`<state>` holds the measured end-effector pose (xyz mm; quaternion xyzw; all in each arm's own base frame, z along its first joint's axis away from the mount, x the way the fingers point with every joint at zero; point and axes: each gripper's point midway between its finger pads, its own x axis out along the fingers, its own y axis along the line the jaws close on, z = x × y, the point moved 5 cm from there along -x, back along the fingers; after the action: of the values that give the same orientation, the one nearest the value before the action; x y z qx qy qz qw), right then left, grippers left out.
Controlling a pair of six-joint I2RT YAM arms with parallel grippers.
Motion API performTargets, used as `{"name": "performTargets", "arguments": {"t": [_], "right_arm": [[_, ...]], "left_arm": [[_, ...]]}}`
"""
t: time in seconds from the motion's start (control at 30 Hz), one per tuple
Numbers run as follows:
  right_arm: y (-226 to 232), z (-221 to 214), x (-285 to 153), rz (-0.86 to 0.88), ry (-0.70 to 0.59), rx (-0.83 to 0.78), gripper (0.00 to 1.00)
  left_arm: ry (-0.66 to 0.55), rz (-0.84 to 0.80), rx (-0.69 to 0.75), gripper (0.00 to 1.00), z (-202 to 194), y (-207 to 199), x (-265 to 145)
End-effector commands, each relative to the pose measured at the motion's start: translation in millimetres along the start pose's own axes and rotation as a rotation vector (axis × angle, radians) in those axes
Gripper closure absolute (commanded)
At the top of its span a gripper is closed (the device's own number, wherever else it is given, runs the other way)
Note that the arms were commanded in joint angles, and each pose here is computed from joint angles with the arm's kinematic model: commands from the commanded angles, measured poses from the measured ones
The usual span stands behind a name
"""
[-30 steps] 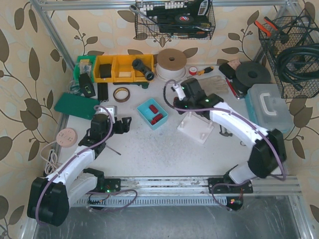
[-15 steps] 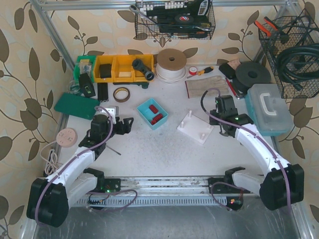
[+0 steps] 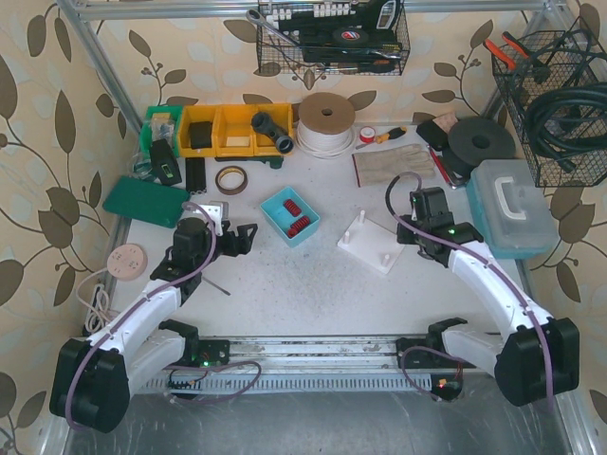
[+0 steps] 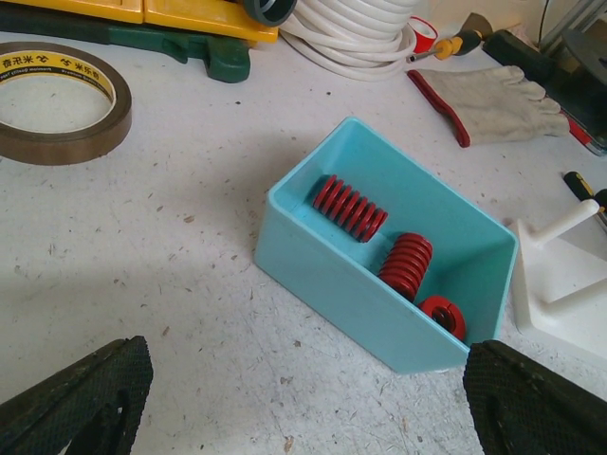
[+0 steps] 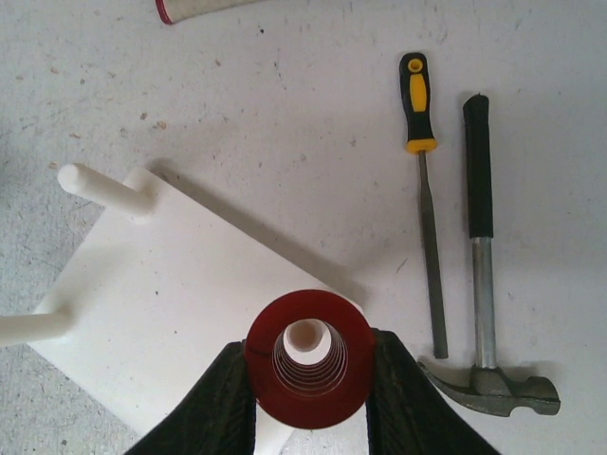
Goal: Install the large spring
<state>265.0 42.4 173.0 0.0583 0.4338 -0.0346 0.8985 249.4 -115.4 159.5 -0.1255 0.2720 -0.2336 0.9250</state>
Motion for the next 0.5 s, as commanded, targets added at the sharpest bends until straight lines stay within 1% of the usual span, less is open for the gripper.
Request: {"name": "performTargets", "arguments": {"t": [0.0,0.17,0.33,0.47], "right_arm": [[2,-5,5,0.020,0.007,0.018,1.00],[-2,-9,14,-0.010,0.016,0.000,1.00],[1,-13,28,0.001,0.014,-0.020,1.00],[3,-16,39,-0.003,0.050,-0.009,1.00]], "left_arm": [[-0.025,-0.042,0.032,0.08,5,-8,0],[-0.023,-0.037,0.033,0.08,4,-8,0],[-0.023,-0.035,0.034,0.08,4,-8,0],[-0.020,-0.034,0.037,0.08,4,-8,1]]}}
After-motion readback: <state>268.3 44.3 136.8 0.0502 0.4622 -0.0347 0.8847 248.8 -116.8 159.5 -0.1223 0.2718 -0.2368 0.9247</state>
